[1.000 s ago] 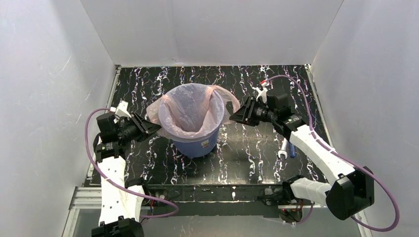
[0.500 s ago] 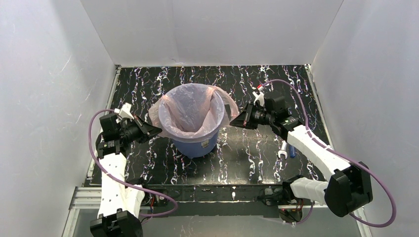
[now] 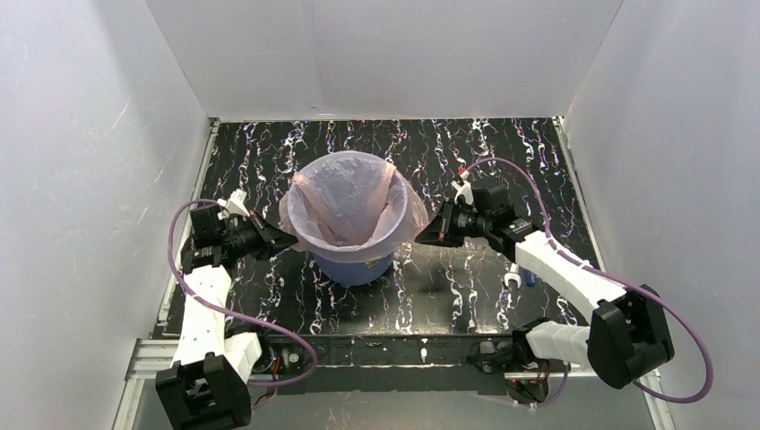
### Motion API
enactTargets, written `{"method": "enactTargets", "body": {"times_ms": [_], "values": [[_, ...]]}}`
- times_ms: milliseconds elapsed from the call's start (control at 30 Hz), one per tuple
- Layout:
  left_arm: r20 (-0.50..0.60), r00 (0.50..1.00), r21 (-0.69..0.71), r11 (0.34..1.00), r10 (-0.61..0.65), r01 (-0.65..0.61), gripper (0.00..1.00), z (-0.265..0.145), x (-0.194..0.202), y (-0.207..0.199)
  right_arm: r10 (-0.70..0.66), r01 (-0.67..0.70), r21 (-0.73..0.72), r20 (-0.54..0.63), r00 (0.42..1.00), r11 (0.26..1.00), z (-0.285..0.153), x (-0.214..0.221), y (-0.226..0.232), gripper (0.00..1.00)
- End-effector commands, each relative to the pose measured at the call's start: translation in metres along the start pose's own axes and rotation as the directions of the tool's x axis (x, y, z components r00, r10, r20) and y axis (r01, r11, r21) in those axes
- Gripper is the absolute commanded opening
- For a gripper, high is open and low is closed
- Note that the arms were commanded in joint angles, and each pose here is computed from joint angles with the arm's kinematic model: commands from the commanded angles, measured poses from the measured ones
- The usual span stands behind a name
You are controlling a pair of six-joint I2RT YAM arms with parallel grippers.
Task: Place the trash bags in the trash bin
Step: Adjust the trash bag in the trash bin.
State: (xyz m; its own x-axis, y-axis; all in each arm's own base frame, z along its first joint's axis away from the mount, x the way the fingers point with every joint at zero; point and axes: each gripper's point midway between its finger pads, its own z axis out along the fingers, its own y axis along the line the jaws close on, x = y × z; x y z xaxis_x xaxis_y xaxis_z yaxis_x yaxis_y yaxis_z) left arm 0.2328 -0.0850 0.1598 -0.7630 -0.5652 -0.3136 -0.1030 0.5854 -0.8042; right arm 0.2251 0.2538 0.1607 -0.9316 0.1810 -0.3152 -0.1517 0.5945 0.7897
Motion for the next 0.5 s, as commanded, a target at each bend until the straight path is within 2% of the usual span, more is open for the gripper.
{"method": "enactTargets", "body": {"times_ms": [0,133,200,267,300,333,367,433,467], "values": [[-0.012,0.999,0.030,0.999,0.046,-0.045,0.00,0.007,-0.006,-0.013,0.019,-0.017,-0.062,0.035,0.999,0.998,-0.001,0.003,0.009,0.13],[-0.049,0.996,-0.019,0.997,0.080,-0.081,0.00,0.020,0.003,-0.011,0.012,-0.010,-0.054,0.050,0.999,0.998,-0.001,-0.001,0.011,0.17],[-0.048,0.996,-0.044,0.997,0.068,-0.070,0.00,0.021,0.005,-0.005,0.003,0.000,-0.038,0.054,0.999,0.999,-0.003,-0.004,0.011,0.22],[-0.022,0.997,-0.074,0.995,0.070,-0.072,0.00,0.019,0.006,0.001,-0.031,0.032,-0.008,0.070,0.997,0.999,-0.008,-0.010,0.013,0.32],[-0.013,0.997,-0.076,0.994,0.073,-0.074,0.03,0.018,0.006,0.001,-0.043,0.042,0.013,0.076,0.996,0.999,-0.011,-0.011,0.012,0.38],[-0.008,0.997,-0.078,0.994,0.080,-0.080,0.15,0.016,0.007,0.001,-0.051,0.048,0.036,0.084,0.995,0.998,-0.013,-0.013,0.010,0.44],[-0.007,0.996,-0.095,0.992,0.088,-0.088,0.21,0.014,0.007,0.002,-0.066,0.061,0.059,0.095,0.993,0.996,-0.017,-0.015,0.009,0.48],[0.006,0.994,-0.143,0.984,0.110,-0.109,0.29,0.006,0.008,0.007,-0.095,0.085,0.092,0.120,0.988,0.992,-0.025,-0.019,0.009,0.52],[0.017,0.992,-0.168,0.978,0.125,-0.121,0.41,0.002,0.007,0.009,-0.109,0.093,0.118,0.140,0.984,0.989,-0.031,-0.022,0.008,0.53]]}}
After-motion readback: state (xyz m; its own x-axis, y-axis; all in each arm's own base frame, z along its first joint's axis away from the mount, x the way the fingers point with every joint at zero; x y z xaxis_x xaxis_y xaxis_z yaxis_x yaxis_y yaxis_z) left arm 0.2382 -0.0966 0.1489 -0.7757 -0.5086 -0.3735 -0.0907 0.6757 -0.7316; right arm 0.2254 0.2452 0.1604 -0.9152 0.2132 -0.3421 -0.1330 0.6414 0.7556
